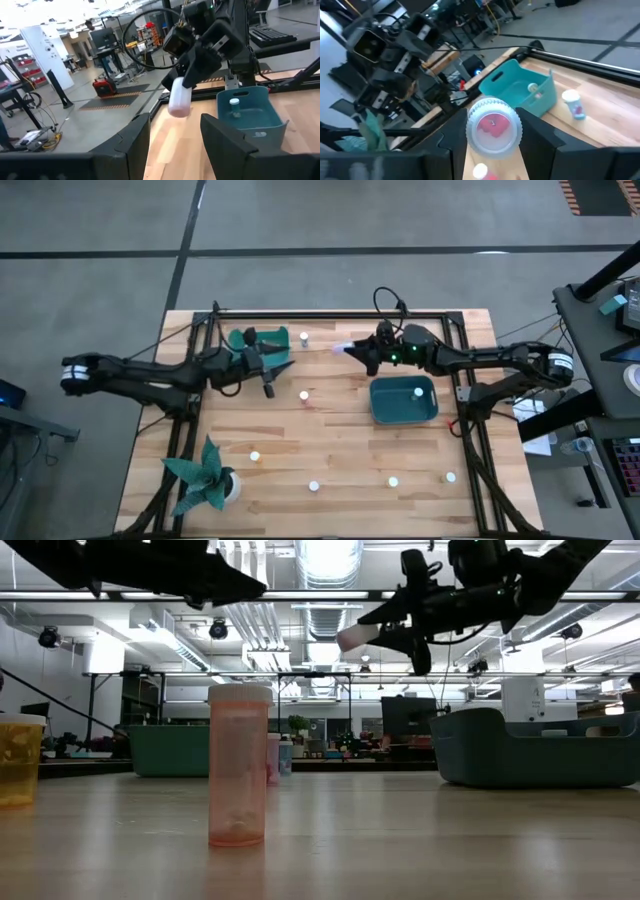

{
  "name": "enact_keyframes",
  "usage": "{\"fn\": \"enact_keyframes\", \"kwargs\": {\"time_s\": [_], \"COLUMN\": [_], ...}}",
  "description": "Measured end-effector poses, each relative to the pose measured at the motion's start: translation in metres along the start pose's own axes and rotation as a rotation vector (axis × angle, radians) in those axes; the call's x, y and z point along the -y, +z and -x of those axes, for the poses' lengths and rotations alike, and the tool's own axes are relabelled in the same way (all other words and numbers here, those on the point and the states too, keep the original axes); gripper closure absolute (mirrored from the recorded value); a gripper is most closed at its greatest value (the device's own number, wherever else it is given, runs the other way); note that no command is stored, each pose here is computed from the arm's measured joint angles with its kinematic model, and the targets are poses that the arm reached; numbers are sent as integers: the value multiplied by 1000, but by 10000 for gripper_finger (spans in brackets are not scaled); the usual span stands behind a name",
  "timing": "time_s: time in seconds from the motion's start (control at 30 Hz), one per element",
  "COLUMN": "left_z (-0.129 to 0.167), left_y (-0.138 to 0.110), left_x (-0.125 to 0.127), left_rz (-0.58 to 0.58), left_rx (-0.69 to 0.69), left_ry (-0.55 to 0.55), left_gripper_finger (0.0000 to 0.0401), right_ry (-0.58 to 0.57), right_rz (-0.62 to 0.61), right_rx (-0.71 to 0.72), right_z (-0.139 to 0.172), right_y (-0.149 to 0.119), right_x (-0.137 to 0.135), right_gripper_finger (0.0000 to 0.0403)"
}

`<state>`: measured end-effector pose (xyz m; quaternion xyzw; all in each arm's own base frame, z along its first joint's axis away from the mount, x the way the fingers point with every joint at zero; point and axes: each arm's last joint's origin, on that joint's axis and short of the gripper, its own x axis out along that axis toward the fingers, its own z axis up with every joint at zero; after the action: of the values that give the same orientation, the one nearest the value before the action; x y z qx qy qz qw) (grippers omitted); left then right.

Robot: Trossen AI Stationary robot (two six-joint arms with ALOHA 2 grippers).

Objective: Pick and place medicine bottles into bin by pill shape (circle, oval)
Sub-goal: Put the transparent capsule bottle into the green bin

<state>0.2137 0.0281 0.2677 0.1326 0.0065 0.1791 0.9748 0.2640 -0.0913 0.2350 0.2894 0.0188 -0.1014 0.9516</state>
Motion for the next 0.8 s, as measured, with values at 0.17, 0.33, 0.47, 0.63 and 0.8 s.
{"fn": "enact_keyframes", "kwargs": {"time_s": [0.17, 0.33, 0.47, 0.63, 0.8], "left_z": [-17, -33, -51, -77, -95], "left_y": [-4, -8, -8, -12, -13], "left_x": [6, 13, 20, 28, 33], "left_rz": [7, 8, 30, 23, -14], "left_rx": [0, 1, 12, -16, -38], "left_ry": [-4, -32, -107, -122, -118], "left_gripper_finger": [241, 241, 241, 241, 237], "right_ry": [34, 35, 32, 25, 24], "right_rz": [12, 9, 8, 0, -10], "right_rx": [13, 18, 10, 0, -1], "right_z": [-2, -2, -4, -6, -7], "right_y": [-2, -2, -4, -7, -8], "right_x": [-7, -8, -6, -4, -3], "right_gripper_finger": [266, 266, 266, 266, 266]}}
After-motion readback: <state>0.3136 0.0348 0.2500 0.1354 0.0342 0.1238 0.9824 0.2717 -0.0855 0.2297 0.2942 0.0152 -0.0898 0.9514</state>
